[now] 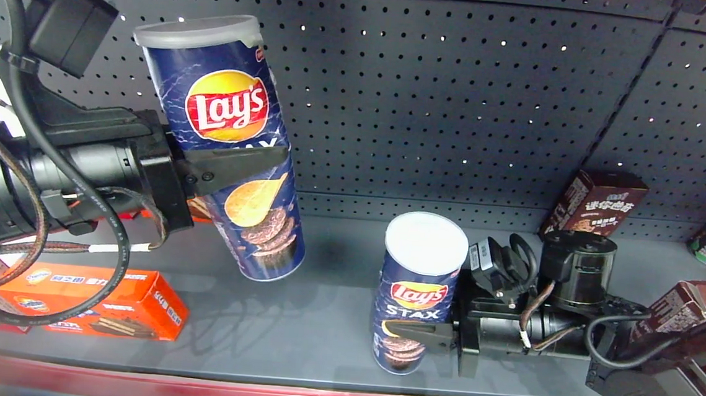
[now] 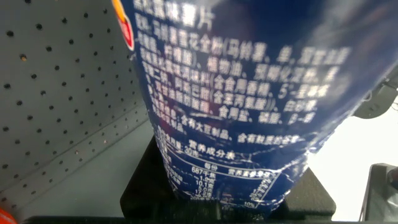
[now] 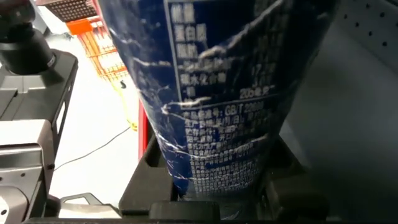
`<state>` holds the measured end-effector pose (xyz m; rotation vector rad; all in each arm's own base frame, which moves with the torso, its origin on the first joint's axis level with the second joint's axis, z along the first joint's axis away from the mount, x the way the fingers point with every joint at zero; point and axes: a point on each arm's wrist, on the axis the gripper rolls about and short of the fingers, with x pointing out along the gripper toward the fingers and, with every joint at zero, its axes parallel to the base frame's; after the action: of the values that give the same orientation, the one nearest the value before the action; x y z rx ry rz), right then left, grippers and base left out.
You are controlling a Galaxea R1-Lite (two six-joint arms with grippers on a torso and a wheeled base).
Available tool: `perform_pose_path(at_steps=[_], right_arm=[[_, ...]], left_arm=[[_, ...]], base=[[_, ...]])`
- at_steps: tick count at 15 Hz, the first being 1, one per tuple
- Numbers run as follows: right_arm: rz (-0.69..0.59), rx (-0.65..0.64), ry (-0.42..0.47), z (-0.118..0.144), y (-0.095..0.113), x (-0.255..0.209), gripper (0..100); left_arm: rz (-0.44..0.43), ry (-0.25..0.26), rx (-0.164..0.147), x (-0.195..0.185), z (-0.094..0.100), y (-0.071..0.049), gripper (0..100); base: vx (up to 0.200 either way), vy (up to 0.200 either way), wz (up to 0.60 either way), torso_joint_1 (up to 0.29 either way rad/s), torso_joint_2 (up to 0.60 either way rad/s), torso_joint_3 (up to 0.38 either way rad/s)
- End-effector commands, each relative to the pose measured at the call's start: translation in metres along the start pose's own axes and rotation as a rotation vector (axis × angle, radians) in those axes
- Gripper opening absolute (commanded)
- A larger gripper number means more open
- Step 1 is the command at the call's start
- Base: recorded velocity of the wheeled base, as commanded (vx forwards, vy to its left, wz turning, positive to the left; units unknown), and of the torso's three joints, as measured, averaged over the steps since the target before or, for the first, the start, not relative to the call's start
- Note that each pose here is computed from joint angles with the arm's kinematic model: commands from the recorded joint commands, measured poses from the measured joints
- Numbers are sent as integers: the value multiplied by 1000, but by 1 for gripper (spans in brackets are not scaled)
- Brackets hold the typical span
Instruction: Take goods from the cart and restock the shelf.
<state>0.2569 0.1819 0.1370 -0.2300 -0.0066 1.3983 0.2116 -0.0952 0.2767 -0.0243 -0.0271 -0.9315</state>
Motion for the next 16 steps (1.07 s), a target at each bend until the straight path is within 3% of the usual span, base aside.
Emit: perform_pose_path(at_steps=[1,3,4,14,16], right_arm=[[7,7,7,-4,0,2,0],[5,-5,12,-5,0,3,0],[3,-16,18,-8,0,2,100],[-120,-55,-5,14,-5,-44,100],[-174,-96,-34,32,2,-62,100]], left_arm=[[0,12,-6,0,-4,0,0],[2,14,-8,-1,-5,0,0],[2,13,-8,-1,-5,0,0],[0,14,-8,-2,-5,-1,0],[0,17,-11,-2,-6,-1,0]], base=[[0,0,0,0,0,0],[0,0,0,0,0,0],[0,0,0,0,0,0],[0,0,0,0,0,0],[0,0,0,0,0,0]])
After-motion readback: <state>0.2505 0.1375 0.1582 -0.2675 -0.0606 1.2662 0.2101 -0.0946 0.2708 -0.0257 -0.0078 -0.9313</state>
